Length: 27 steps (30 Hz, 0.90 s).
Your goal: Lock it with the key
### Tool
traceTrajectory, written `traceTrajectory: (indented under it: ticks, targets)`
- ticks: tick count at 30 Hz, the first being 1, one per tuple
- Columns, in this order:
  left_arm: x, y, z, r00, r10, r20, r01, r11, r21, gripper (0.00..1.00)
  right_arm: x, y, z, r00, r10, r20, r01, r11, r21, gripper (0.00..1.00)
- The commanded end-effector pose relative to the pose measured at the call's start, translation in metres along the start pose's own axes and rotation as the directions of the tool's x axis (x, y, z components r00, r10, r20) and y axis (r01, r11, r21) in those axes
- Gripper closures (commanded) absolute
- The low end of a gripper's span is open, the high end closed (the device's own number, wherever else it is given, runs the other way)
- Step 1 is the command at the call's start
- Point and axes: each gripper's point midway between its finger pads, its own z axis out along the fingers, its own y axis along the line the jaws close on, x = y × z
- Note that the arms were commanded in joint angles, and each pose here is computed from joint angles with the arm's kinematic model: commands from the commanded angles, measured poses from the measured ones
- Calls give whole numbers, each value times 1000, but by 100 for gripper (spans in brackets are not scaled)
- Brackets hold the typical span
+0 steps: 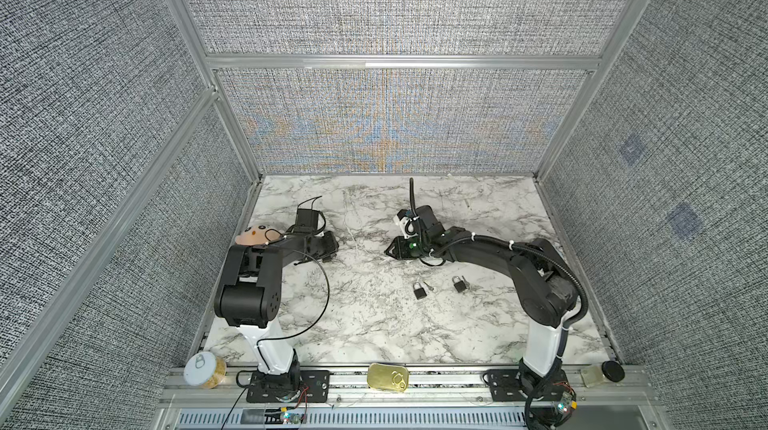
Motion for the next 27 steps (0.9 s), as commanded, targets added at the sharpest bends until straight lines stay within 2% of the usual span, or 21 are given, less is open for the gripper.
traceTrajectory:
  ticks: [1,7,13,20,24,27]
  targets:
    - [52,14,-3,983,-69,-167,62,997,-45,59,-1,4,-1,1000,-29,-6,29,999,-14,71]
    - [41,-1,-28,992,-50,-120,50,999,0,59,-15,16,7,996,-91,-11,90,995,-50,71]
    - [-2,-9,-80,994,-108,26,105,992,76,58,-33,41,36,974,-228,-18,226,971,-75,70]
    - [-33,13,-133,957,-254,141,228,957,181,58,-46,57,77,962,-273,-3,273,960,58,63]
    - [-40,20,-158,940,-286,187,244,945,219,57,-45,66,99,968,-252,2,250,963,100,59]
    - [-43,24,-173,928,-299,222,246,940,238,56,-40,82,115,961,-277,6,274,955,113,56]
